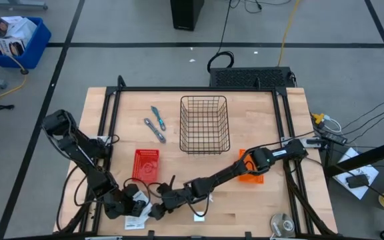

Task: Pick and place items into bin
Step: Put the white card reader box into the orange bin

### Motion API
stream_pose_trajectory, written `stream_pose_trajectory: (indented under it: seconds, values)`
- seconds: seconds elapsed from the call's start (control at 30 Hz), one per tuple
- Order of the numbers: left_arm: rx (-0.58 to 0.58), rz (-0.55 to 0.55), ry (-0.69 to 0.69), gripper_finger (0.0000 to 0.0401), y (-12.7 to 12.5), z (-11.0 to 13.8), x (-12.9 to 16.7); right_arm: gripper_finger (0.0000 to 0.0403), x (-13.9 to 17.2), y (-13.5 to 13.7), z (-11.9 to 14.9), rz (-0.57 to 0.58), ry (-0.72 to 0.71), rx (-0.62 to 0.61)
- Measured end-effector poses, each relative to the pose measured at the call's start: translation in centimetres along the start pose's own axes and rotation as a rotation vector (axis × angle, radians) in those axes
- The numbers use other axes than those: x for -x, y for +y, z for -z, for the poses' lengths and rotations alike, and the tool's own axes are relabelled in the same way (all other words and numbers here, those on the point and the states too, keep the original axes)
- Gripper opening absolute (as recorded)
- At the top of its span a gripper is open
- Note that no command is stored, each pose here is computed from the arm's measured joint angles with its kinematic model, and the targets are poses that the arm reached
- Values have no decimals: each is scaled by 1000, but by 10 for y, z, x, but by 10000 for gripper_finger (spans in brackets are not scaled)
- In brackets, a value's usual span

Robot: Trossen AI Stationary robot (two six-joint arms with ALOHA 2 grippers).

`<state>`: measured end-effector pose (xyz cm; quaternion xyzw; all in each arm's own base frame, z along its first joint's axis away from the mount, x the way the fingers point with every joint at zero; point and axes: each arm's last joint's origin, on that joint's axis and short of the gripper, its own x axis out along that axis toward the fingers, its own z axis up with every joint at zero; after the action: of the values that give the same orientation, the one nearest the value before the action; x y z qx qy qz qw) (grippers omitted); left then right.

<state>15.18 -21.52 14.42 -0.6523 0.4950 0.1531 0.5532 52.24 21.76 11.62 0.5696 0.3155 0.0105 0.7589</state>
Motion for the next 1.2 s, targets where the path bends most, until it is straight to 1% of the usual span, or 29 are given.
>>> stream_pose_trajectory:
  seconds: [0.13, 0.23, 0.43, 0.6, 0.7, 0.8, 1.13, 1.17, 1.2]
  values:
    - [-2, -3, -3, 35, 1, 0, -2, 276, -2, 2, 1, -3, -7, 8]
    - [2, -6, 8, 35, 1, 0, -6, 276, -2, 3, 0, -17, -16, 37]
    - [9, 35, 49, 35, 0, 4, -18, 276, -2, 4, 0, -25, -41, 63]
    - [24, 40, 51, 35, 0, 3, -24, 258, -2, 4, 0, -34, -23, 85]
    - [25, 41, 49, 35, 0, 2, -24, 232, -2, 4, 1, -38, 2, 104]
    - [25, 41, 41, 35, -1, 0, -24, 197, -2, 2, 2, -18, 13, 111]
    - [16, 39, 37, 35, -1, -1, -24, 47, -2, 2, 4, -23, 44, 176]
    - [16, 39, 37, 35, -1, -1, -24, 35, -2, 2, 4, -29, 48, 182]
    - [14, 41, 37, 35, -1, -1, -24, 33, -2, 4, 3, -35, 51, 187]
